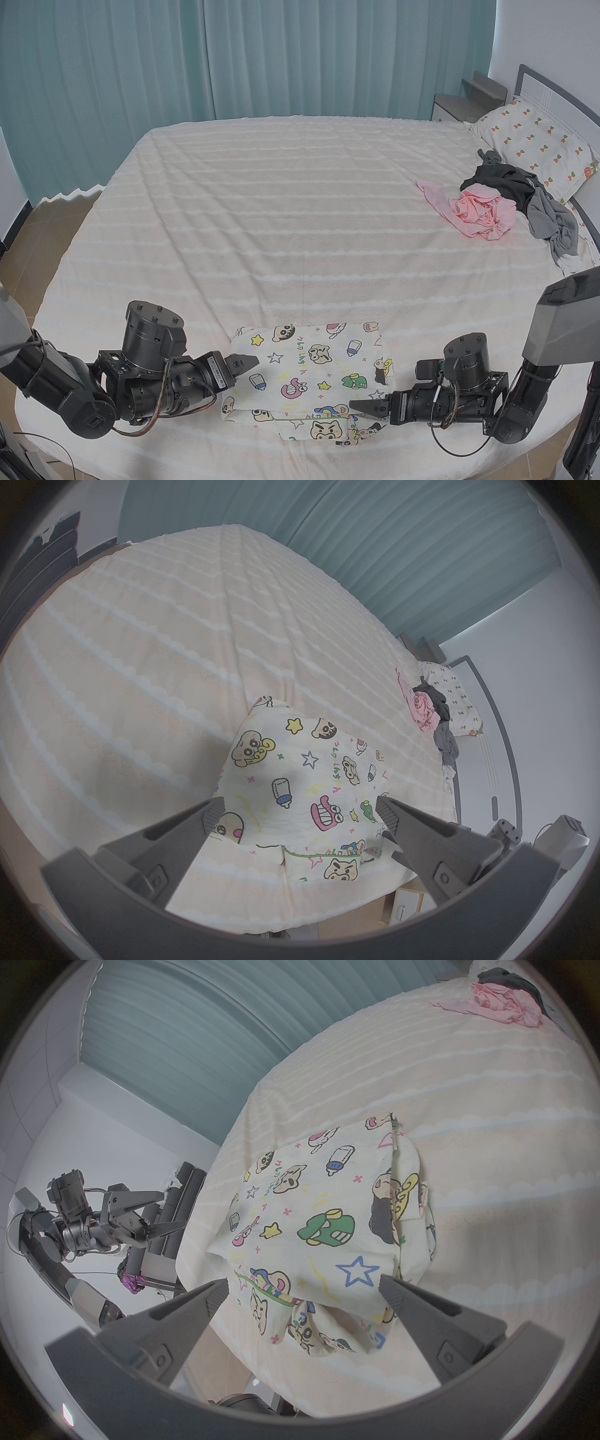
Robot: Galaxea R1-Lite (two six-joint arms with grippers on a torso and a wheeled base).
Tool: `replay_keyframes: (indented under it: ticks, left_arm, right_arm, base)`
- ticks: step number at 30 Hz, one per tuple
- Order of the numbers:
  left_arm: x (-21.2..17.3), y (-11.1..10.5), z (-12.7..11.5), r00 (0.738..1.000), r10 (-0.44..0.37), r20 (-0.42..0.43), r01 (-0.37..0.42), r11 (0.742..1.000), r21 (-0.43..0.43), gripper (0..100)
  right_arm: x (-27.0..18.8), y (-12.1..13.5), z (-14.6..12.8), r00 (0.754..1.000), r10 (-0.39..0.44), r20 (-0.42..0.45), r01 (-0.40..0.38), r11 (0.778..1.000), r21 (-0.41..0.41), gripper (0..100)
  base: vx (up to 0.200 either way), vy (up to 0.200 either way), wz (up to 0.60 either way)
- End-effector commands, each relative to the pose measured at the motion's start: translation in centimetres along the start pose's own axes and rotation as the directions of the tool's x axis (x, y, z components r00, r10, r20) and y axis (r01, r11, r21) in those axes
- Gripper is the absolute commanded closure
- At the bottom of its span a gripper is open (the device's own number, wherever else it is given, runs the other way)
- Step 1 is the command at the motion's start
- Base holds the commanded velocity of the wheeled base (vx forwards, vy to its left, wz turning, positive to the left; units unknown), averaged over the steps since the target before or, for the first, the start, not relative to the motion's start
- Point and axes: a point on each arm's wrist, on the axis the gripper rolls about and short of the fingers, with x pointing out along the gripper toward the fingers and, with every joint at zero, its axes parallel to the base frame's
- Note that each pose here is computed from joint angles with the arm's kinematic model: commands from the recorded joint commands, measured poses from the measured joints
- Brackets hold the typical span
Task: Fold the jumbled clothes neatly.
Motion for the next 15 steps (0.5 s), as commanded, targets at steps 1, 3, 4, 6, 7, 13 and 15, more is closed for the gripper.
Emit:
replay_keyframes:
  ticks: [1,3,4,6,7,13,15]
  left_arm:
    - [0.00,-0.03,-0.11,1.000,0.000,-0.002,0.000,1.000,0.002,0]
    - [0.00,-0.03,-0.10,1.000,0.001,-0.001,-0.001,1.000,0.002,0]
    - [0.00,-0.03,-0.10,1.000,0.001,-0.001,-0.001,1.000,0.002,0]
    - [0.00,-0.03,-0.10,1.000,0.001,-0.001,-0.001,1.000,0.002,0]
    - [0.00,-0.03,-0.10,1.000,0.001,-0.001,-0.001,1.000,0.002,0]
    - [0.03,-0.01,-0.12,1.000,0.003,-0.001,-0.003,1.000,0.003,0]
    - [0.03,-0.01,-0.12,1.000,0.003,-0.001,-0.003,1.000,0.003,0]
  right_arm:
    - [-0.25,0.10,0.06,1.000,0.002,0.004,-0.002,1.000,-0.001,0]
    - [-0.25,0.10,0.06,1.000,0.002,0.004,-0.002,1.000,-0.003,0]
    - [-0.28,0.08,0.11,1.000,0.000,0.007,0.000,1.000,-0.004,0]
    - [-0.32,-0.05,0.19,1.000,-0.004,0.011,0.004,1.000,0.000,0]
    - [-0.36,-0.13,0.20,1.000,-0.006,0.011,0.006,1.000,0.000,0]
    - [-0.25,-0.35,0.31,1.000,-0.012,0.014,0.012,1.000,0.002,0]
    - [-0.24,-0.37,0.36,1.000,-0.012,0.016,0.012,1.000,0.002,0]
  base:
    - [0.000,0.000,0.00]
    - [0.000,0.000,0.00]
    - [0.000,0.000,0.00]
    - [0.000,0.000,0.00]
    - [0.000,0.000,0.00]
    - [0.000,0.000,0.00]
    - [0.000,0.000,0.00]
